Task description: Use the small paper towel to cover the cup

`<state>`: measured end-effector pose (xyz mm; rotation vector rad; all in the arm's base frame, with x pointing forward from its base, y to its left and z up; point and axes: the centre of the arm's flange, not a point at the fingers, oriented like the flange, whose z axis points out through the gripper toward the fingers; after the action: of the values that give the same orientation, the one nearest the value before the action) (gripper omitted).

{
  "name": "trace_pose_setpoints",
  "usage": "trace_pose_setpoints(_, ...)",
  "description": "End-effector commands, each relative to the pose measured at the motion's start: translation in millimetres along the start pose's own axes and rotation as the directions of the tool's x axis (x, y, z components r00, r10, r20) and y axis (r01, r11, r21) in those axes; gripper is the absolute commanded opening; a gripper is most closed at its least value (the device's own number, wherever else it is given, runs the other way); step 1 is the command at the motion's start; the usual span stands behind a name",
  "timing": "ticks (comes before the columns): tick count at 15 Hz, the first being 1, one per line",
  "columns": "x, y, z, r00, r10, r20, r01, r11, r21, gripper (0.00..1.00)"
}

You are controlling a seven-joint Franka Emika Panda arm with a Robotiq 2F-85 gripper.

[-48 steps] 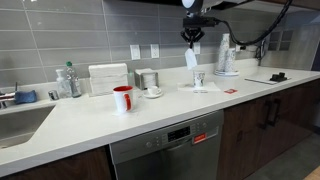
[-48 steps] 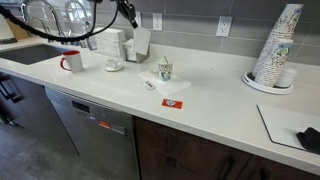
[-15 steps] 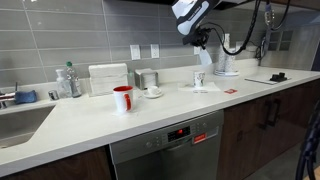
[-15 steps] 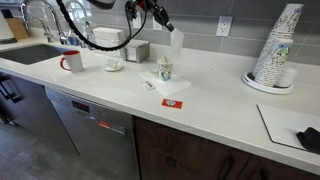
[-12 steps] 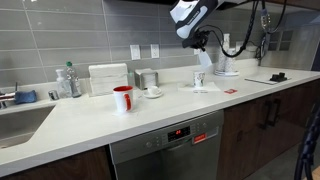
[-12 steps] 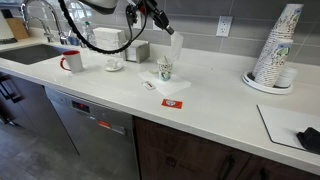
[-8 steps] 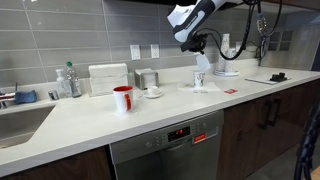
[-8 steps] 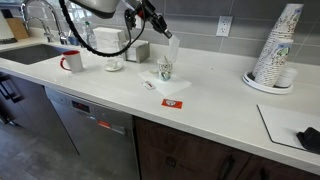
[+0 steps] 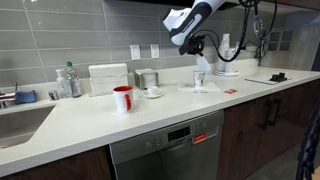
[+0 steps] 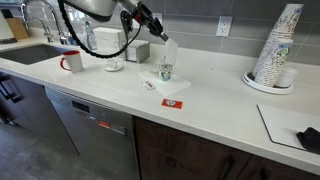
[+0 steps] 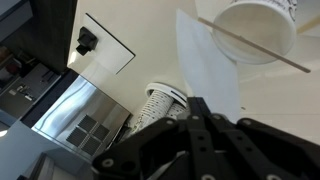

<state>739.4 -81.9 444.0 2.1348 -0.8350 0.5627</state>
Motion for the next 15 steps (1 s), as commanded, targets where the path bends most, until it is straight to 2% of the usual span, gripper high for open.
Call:
trace_pose_setpoints(1, -5, -8, -9, 0.999, -0.036, -0.029, 0.035, 0.999, -0.028, 0.0)
trace_pose_setpoints(5, -13, -17, -19, 0.995, -0.085, -0.049, 0.082, 0.995, -0.057, 0.0)
trace_pose_setpoints(9, -25, -27, -18, 0.985, -0.175, -0.005, 0.174, 0.979, -0.106, 0.0)
trace_pose_setpoints(15, -34, -41, -18, 0.965, -0.263, -0.01, 0.26, 0.96, -0.105, 0.0)
